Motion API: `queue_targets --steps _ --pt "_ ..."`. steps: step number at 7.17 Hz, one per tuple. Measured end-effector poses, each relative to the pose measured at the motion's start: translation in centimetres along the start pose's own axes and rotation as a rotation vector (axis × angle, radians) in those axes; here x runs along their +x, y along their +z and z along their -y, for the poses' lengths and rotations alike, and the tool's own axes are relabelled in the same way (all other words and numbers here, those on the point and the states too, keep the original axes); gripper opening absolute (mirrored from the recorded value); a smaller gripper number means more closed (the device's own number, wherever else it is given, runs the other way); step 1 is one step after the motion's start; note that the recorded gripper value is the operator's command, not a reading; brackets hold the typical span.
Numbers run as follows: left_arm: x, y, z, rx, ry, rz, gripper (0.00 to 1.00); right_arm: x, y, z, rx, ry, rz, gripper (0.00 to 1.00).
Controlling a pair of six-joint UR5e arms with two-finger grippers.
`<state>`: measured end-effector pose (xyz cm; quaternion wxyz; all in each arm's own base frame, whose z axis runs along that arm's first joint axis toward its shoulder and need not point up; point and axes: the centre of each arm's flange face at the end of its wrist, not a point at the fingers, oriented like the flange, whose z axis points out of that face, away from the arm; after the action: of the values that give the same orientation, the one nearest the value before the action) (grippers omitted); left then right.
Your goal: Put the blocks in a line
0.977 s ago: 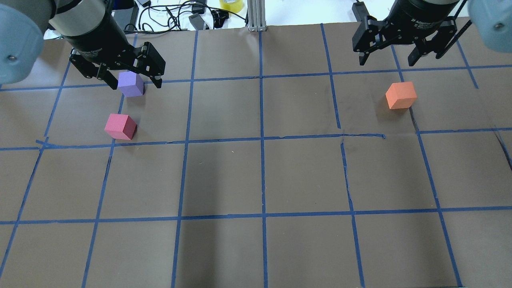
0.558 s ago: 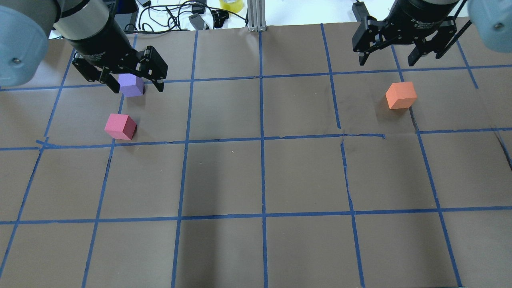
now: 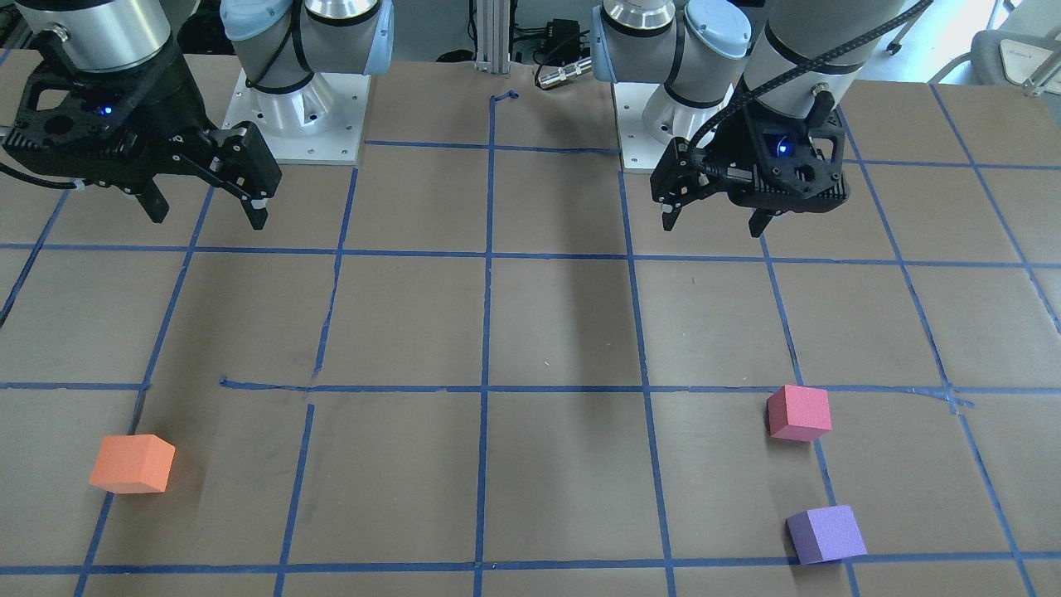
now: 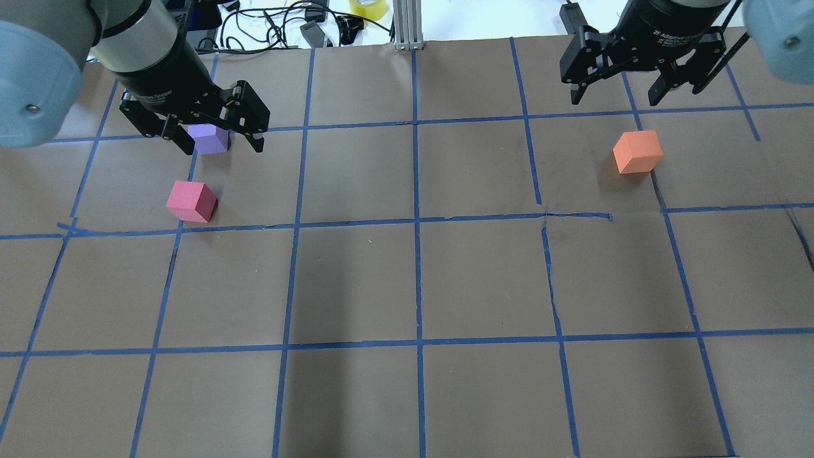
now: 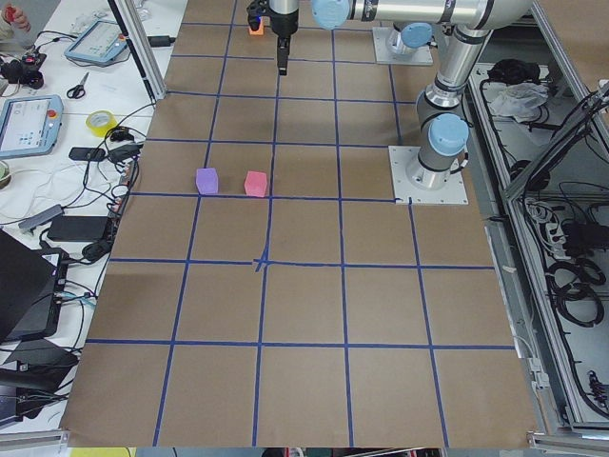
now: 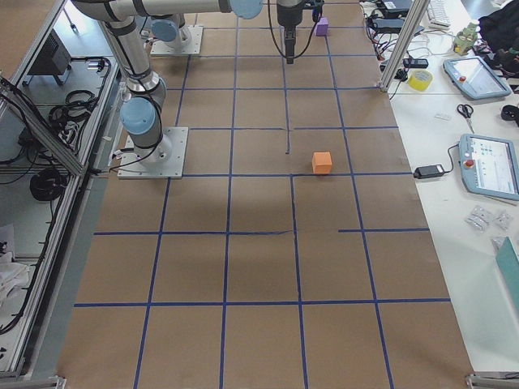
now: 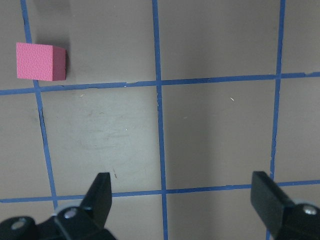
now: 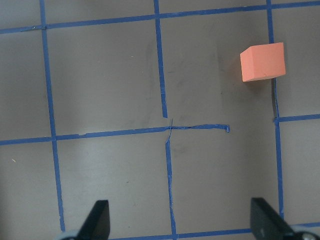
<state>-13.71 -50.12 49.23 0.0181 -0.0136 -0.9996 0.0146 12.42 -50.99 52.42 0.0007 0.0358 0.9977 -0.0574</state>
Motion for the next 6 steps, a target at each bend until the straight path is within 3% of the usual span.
queue_targets --steps 6 --pt "-0.39 0.16 0.13 -0.003 -0.005 0.003 1.0 0.0 0.88 -0.15 -0.017 0.001 0.0 1.0"
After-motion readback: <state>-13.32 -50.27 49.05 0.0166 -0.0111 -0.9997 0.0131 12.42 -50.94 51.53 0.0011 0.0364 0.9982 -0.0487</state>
